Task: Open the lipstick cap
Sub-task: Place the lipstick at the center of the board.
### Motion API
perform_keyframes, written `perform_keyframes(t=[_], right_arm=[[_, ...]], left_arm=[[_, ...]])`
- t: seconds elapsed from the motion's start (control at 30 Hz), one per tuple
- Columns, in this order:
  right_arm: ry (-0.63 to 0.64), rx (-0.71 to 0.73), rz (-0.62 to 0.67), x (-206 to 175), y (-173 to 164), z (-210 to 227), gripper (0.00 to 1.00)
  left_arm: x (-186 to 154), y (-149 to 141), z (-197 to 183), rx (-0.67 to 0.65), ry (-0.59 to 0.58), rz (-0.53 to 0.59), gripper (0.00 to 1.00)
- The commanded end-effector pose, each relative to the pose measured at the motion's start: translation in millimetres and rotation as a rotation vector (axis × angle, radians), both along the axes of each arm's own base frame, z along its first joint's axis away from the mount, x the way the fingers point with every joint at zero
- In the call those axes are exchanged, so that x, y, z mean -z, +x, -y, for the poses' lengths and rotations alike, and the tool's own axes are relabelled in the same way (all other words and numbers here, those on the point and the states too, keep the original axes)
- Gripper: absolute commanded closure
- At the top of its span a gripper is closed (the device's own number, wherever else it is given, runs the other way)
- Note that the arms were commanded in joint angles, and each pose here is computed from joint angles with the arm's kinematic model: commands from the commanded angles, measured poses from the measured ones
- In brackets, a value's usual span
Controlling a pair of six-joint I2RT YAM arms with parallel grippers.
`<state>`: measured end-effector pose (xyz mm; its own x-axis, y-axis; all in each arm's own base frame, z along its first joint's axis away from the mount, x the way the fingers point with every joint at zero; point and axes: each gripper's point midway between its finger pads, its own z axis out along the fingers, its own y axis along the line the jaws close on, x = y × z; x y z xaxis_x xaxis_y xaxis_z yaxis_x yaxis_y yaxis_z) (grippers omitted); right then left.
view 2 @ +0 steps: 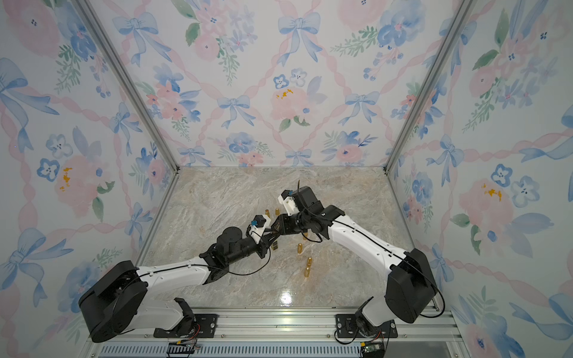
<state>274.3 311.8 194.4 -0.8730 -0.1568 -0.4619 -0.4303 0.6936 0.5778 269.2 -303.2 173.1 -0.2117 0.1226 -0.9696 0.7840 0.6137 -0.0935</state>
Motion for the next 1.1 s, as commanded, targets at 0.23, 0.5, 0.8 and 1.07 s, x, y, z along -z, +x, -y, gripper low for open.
perform_keyframes(t=[0.23,0.5,0.8,1.07], right_arm=[[-0.010,-0.011,-0.003,0.5,-2.5,-2.8,0.79],[-0.019,-0.004,0.018,-9.7,-0.8,-0.1,0.84],[-0.033,0.047,0.038,-18.4,18.4,9.7,0.84],[-0.135,0.149,0.092,-7.8,60.0,39.0,0.85]], left_arm=[[-12.2,6.2,-1.4,-0.035,-0.010,0.040,1.00],[-12.0,11.9,-6.1,-0.079,-0.007,0.041,1.00],[-12.8,13.7,-10.9,-0.107,-0.008,0.043,0.52],[-14.2,16.2,-21.1,-0.158,-0.010,0.045,0.17]])
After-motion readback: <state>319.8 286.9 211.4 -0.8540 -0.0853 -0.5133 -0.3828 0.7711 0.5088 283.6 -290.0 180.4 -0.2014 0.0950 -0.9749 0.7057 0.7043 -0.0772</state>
